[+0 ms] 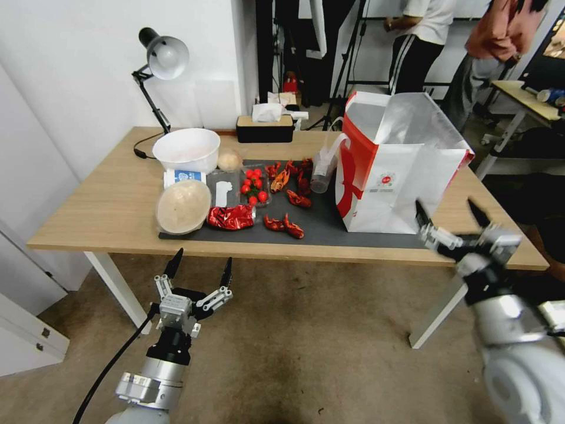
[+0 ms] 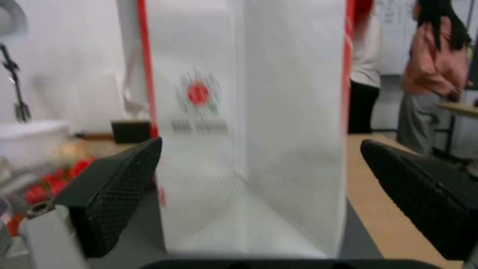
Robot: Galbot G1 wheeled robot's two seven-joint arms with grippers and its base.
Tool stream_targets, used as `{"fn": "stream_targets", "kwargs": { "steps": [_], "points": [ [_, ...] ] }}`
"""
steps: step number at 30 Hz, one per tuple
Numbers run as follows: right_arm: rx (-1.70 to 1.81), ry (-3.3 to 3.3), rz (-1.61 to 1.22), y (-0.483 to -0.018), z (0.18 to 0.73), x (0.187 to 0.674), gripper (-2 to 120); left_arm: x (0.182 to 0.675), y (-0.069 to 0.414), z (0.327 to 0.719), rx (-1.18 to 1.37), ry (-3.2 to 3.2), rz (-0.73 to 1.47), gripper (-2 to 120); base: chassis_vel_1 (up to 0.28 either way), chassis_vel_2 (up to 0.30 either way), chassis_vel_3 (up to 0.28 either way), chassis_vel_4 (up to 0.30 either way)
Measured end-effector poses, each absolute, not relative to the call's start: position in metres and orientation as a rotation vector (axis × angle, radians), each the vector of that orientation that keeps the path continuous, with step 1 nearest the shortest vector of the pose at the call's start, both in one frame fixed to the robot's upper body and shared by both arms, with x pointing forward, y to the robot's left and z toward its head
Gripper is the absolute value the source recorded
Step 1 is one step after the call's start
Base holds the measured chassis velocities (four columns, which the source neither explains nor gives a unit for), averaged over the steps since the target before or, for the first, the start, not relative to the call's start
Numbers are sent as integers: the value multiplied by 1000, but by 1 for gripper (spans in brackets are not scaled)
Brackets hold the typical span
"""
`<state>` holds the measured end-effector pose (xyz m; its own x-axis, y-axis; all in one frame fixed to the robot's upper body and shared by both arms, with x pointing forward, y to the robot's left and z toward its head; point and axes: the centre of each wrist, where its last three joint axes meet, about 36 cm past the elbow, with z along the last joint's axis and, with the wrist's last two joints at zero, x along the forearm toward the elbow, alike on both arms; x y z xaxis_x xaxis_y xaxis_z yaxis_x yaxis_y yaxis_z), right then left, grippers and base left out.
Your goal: Pick up the food delivery bag from the floor and place it on the table.
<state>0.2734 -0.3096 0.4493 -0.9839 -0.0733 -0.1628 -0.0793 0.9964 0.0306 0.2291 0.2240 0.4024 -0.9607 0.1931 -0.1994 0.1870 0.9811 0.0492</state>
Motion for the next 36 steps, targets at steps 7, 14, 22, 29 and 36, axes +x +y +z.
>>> {"fn": "stream_targets", "kwargs": {
  "steps": [7,14,22,29,36],
  "points": [
    [-141,2981,21,-314,393,262,100,230,225,394,210,2978,80,95,0,0,0,0],
    [-198,2949,65,-314,379,260,100,236,229,392,97,3030,111,96,0,0,0,0],
    [-163,2917,45,-316,381,270,100,237,231,380,89,3048,103,96,0,0,0,0],
    [-146,2919,39,-318,381,270,100,239,236,373,91,3042,109,96,0,0,0,0],
    [-145,2920,39,-318,381,270,100,239,236,373,92,3041,111,96,0,0,0,0]
  ]
}}
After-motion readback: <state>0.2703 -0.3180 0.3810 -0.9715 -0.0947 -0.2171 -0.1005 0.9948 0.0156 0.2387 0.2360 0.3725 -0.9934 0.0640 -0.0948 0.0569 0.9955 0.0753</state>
